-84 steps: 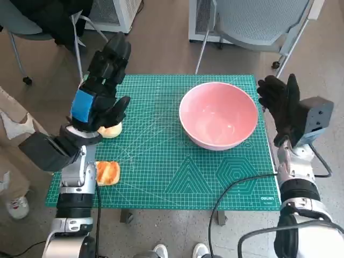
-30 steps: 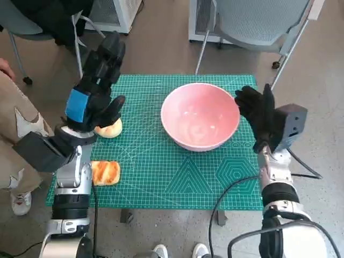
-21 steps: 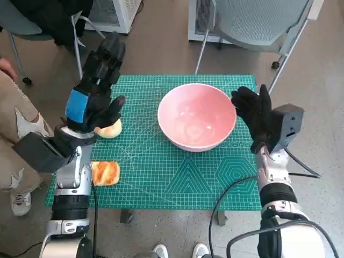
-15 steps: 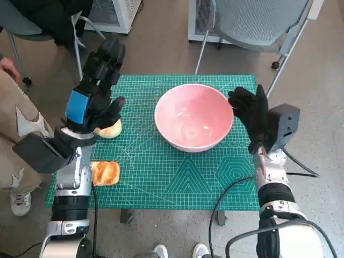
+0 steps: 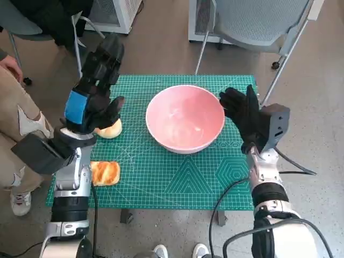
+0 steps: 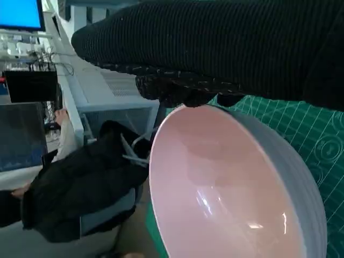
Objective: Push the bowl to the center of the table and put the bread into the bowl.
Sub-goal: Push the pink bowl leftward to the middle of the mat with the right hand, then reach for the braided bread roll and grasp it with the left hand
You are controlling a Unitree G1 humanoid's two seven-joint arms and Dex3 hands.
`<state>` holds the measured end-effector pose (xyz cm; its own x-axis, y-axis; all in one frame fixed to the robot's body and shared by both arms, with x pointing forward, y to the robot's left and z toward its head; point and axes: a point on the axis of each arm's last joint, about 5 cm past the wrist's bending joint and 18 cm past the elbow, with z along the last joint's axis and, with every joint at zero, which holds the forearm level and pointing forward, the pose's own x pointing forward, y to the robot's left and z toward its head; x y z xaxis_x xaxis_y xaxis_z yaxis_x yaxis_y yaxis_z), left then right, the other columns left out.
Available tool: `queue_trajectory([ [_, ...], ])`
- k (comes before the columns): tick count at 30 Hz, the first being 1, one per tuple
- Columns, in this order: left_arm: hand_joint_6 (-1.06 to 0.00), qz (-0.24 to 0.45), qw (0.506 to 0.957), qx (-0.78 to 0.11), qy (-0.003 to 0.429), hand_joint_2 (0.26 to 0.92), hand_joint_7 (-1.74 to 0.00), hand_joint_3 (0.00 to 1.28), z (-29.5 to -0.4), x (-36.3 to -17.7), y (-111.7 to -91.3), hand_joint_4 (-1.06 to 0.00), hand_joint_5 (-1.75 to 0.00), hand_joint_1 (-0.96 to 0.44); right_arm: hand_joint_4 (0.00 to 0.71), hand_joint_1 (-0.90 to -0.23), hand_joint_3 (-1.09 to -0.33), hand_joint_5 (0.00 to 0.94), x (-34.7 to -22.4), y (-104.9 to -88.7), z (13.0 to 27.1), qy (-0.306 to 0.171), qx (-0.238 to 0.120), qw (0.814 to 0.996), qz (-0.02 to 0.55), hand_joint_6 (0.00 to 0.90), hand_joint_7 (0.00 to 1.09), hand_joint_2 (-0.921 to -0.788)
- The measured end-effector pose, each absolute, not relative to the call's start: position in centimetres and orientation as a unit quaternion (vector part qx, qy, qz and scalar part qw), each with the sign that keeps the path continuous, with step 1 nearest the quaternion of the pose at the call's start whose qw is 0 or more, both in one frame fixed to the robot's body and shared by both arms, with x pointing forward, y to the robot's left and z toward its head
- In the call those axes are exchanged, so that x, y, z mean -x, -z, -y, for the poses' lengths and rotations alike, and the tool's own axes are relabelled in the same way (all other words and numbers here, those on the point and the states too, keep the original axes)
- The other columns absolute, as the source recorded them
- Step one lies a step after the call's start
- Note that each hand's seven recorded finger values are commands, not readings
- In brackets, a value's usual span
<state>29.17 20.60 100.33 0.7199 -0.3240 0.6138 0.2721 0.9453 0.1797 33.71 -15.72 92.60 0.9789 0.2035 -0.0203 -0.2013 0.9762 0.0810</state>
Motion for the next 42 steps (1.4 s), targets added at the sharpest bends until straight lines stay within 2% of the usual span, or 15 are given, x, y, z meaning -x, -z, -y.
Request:
queue_trajectory([
  [11, -0.03, 0.334, 0.928, -0.037, 0.159, 0.921, -0.28, 0.46, -20.6, -29.1, -100.1, -0.03, 0.00, -0.72, 0.127, -0.680, -0.889, 0.007, -33.8, -92.8, 15.2, -0.113, -0.031, 0.993, -0.013, 0.051, 0.28, -0.921],
  [16, -0.03, 0.330, 0.930, -0.036, 0.157, 0.921, -0.28, 0.46, -20.7, -28.9, -99.9, -0.03, 0.00, -0.71, 0.132, -0.680, -0.893, 0.008, -33.9, -93.0, 15.4, -0.114, -0.014, 0.993, -0.007, 0.057, 0.28, -0.921],
  [20, -0.02, 0.331, 0.930, -0.035, 0.158, 0.921, -0.29, 0.47, -20.7, -28.6, -100.0, -0.03, 0.00, -0.71, 0.135, -0.692, -0.888, 0.009, -34.0, -93.6, 15.7, -0.098, 0.008, 0.995, 0.029, 0.069, 0.29, -0.921],
  [24, -0.02, 0.334, 0.928, -0.034, 0.158, 0.921, -0.30, 0.47, -20.8, -28.3, -100.2, -0.03, 0.00, -0.71, 0.137, -0.705, -0.876, 0.008, -34.1, -95.0, 15.6, -0.083, 0.037, 0.990, 0.108, 0.077, 0.30, -0.921],
  [28, 0.00, 0.333, 0.929, -0.033, 0.159, 0.921, -0.33, 0.47, -20.8, -28.2, -100.3, -0.03, 0.00, -0.71, 0.135, -0.721, -0.876, 0.005, -34.1, -96.8, 15.3, -0.091, 0.060, 0.970, 0.217, 0.075, 0.30, -0.921],
  [32, 0.00, 0.331, 0.930, -0.031, 0.159, 0.921, -0.33, 0.47, -20.9, -28.2, -100.3, -0.04, 0.00, -0.70, 0.133, -0.728, -0.876, 0.002, -34.0, -98.5, 15.0, -0.114, 0.071, 0.944, 0.302, 0.021, 0.41, -0.921],
  [37, 0.00, 0.331, 0.930, -0.030, 0.158, 0.921, -0.34, 0.47, -20.9, -28.2, -100.3, -0.04, 0.00, -0.70, 0.132, -0.730, -0.876, 0.001, -33.7, -100.1, 14.7, -0.153, 0.066, 0.913, 0.372, 0.002, 0.45, -0.921],
  [42, 0.00, 0.325, 0.932, -0.024, 0.159, 0.921, -0.34, 0.45, -20.7, -28.3, -100.0, -0.04, 0.00, -0.71, 0.141, -0.733, -0.856, 0.005, -33.2, -100.9, 14.2, -0.189, 0.060, 0.889, 0.413, -0.001, 0.46, -0.921],
])
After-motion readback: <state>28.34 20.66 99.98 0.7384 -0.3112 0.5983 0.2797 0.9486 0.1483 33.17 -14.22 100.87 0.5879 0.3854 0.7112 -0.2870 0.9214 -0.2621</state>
